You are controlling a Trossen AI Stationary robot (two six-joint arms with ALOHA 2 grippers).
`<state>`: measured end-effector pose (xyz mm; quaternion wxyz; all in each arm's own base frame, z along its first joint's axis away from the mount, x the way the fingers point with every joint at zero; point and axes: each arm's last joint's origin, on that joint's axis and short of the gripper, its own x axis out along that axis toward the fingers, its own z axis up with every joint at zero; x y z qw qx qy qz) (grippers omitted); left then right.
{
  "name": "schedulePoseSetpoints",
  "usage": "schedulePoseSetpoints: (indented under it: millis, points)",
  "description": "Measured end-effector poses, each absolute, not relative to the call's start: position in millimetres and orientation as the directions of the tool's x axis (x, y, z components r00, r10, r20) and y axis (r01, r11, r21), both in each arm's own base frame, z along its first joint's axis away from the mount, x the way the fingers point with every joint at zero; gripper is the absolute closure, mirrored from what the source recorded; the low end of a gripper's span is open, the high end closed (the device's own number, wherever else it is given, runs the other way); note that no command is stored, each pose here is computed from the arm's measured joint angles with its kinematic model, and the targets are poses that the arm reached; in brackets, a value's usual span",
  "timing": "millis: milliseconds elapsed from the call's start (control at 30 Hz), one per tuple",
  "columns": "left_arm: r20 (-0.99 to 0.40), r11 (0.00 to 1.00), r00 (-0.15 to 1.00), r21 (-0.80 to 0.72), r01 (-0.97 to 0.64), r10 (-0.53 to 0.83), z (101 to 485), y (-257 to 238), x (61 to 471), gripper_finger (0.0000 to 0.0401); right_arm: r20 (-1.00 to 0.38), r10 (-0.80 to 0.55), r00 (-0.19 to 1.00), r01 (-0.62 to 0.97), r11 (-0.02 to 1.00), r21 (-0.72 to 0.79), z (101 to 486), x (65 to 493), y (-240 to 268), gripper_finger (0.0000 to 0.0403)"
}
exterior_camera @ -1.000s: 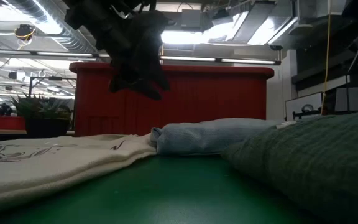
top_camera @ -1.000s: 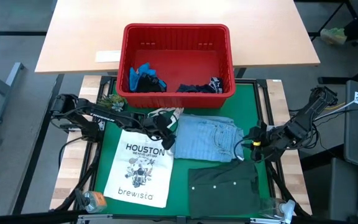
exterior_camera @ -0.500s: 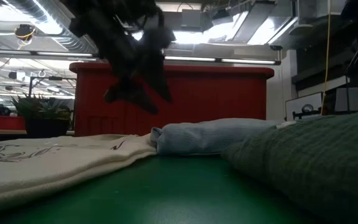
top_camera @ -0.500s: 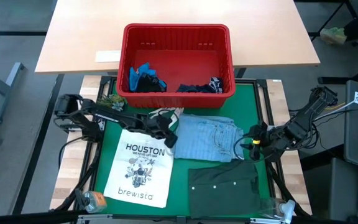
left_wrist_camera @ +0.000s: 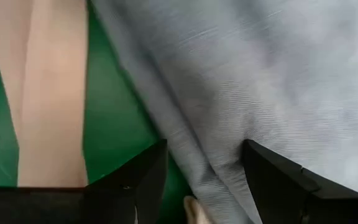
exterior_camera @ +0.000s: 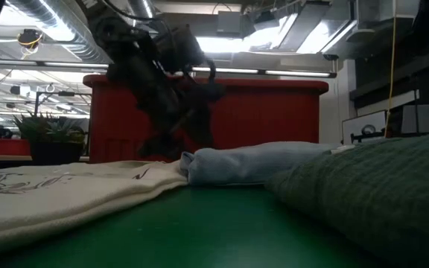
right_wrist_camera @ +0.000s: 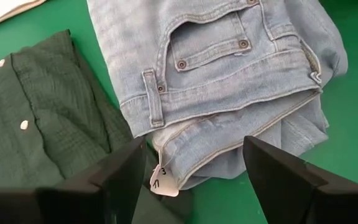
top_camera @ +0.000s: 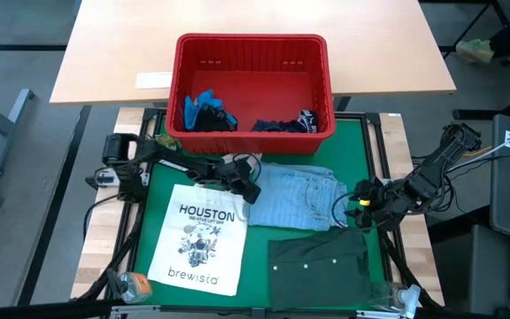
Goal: Fold Laundry from Bin
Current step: Stack the light blue jeans on top of the green t-shirt
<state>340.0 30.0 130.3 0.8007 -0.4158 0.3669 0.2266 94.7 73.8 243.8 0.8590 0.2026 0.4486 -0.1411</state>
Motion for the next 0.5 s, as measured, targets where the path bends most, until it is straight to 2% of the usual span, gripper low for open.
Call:
schedulePoseSetpoints:
  millis: [500]
  points:
    - [-0.802, 0.534, 0.595, -0.482, -0.694, 0.049, 112.2, 31.1, 343.0, 0.0206, -0.811, -0.084, 0.579, 0.431, 0.876, 0.217, 244.5, 95.7, 73.3, 0.0134]
